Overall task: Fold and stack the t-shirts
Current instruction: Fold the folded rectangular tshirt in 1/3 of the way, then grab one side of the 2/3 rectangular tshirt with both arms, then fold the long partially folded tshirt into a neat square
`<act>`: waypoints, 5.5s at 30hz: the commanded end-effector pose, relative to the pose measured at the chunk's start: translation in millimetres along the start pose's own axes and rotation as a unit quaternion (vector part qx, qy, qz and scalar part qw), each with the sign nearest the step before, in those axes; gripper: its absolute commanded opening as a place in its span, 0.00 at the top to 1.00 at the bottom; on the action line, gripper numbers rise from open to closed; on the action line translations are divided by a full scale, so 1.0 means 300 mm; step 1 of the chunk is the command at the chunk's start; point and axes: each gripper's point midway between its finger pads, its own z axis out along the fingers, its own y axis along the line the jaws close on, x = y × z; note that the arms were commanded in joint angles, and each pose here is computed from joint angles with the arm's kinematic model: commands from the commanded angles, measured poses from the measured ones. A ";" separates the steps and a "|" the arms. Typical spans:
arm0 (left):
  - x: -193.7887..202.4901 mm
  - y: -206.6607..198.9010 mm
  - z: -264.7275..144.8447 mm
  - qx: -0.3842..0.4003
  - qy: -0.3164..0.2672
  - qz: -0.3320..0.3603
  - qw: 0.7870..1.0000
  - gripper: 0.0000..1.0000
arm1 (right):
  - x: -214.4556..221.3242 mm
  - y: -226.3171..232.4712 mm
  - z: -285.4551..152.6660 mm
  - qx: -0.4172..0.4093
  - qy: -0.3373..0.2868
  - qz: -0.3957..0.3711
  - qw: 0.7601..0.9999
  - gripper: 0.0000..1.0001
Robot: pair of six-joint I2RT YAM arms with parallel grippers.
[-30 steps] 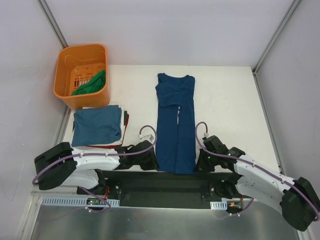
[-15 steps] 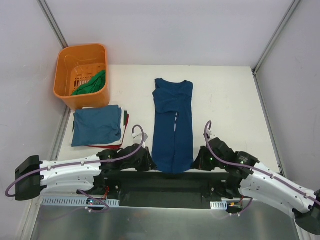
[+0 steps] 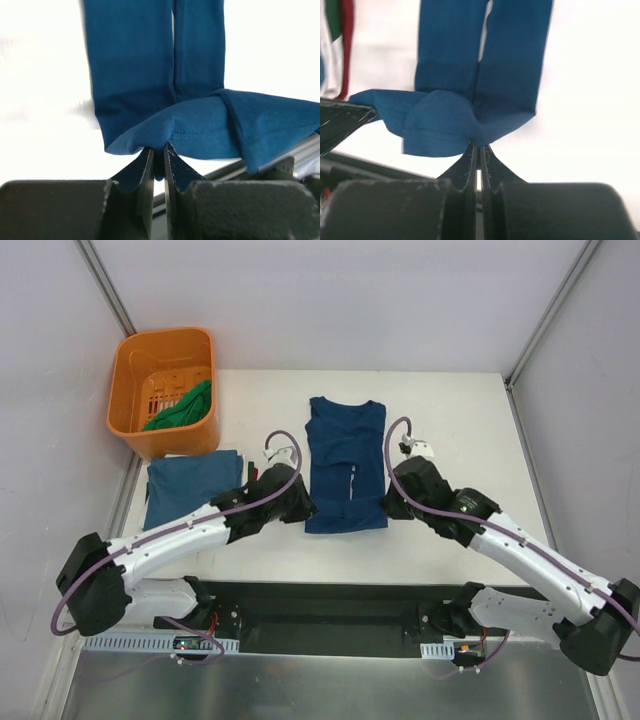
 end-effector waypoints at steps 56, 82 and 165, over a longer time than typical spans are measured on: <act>0.026 0.225 0.028 0.022 0.046 -0.072 0.996 0.01 | 0.128 -0.221 0.241 0.025 0.050 0.107 0.993 0.03; 0.077 0.221 0.320 0.002 0.152 -0.078 0.985 1.00 | 0.196 -0.253 0.338 0.030 0.110 0.147 0.982 0.08; -0.447 0.224 0.164 -0.112 -0.058 -0.004 0.992 1.00 | -0.266 -0.119 0.413 -0.022 0.132 0.111 0.985 0.99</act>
